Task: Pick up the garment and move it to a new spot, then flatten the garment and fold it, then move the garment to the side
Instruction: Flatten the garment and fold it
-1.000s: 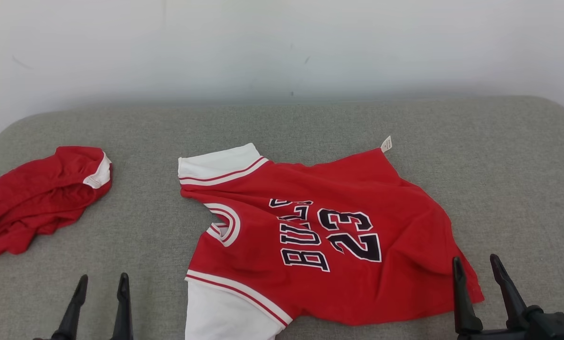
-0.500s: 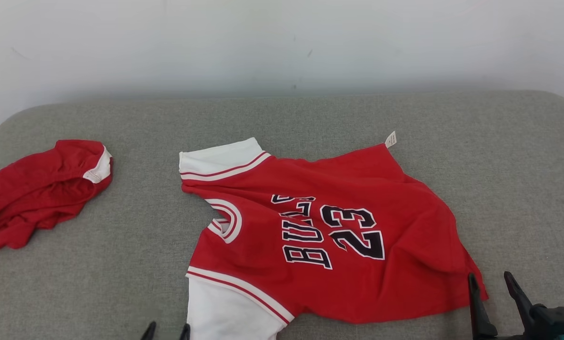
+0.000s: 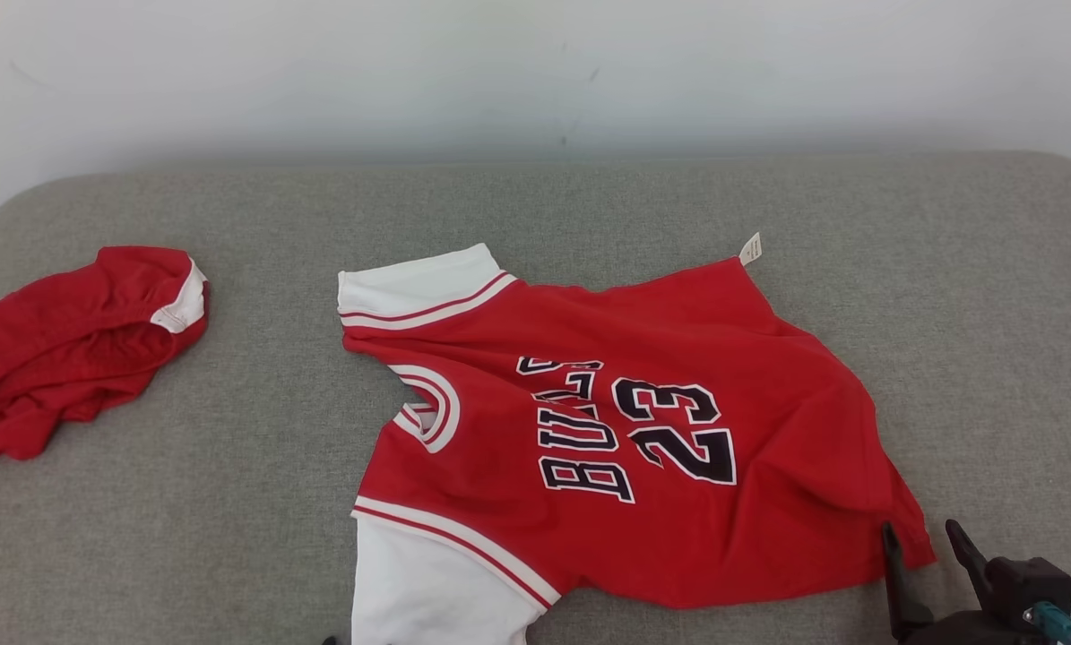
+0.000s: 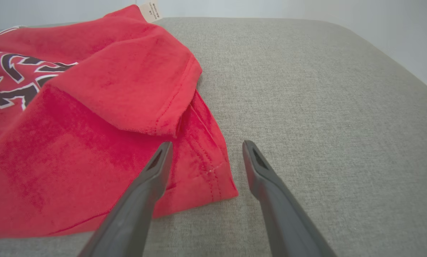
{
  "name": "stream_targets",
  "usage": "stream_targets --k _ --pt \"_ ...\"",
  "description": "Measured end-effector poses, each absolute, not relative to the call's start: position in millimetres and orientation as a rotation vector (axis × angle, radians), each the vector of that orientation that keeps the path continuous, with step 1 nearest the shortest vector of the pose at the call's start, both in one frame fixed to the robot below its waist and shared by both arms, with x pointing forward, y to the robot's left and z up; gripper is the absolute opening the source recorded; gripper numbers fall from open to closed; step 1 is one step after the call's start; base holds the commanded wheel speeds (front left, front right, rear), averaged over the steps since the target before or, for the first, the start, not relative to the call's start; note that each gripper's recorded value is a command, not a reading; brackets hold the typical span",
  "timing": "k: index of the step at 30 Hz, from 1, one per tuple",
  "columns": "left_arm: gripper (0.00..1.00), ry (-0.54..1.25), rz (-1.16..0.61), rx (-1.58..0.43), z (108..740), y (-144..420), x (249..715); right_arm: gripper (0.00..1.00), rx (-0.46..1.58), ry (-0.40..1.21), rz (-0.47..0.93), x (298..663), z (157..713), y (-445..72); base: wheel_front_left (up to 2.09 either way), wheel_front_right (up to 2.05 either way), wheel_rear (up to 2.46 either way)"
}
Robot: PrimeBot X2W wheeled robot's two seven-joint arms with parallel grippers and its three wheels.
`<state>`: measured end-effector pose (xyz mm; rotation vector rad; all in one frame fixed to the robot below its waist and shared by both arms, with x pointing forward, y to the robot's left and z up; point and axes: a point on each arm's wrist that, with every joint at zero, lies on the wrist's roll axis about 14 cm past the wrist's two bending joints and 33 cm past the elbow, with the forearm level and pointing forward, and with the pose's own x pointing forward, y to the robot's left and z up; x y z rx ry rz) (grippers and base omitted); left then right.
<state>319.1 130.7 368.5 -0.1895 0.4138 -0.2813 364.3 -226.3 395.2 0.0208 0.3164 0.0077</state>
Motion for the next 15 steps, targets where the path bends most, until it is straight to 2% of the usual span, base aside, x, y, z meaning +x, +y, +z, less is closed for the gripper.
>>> stream_targets --k 8,9,10,11,13,15 --pt "1.0 0.41 -0.279 -0.2 370 131 325 1.0 0.032 0.377 0.024 366 377 -221 0.0 0.0 0.0" --pt "1.0 0.413 -0.28 -0.203 369 130 324 0.66 0.032 0.383 0.027 366 375 -220 0.0 0.0 0.0" --pt "1.0 0.419 -0.282 -0.206 368 129 323 0.42 0.037 0.389 0.029 366 373 -219 0.0 0.0 0.0" --pt "0.85 0.425 -0.282 -0.217 366 127 322 0.04 0.035 0.39 0.036 366 372 -217 0.0 0.0 0.0" --pt "0.0 0.433 -0.284 -0.234 365 123 322 0.0 0.034 0.385 0.043 368 373 -215 0.0 0.0 0.0" --pt "0.0 0.445 -0.302 -0.233 363 118 320 0.0 0.036 0.381 0.046 369 374 -213 0.0 0.0 0.0"
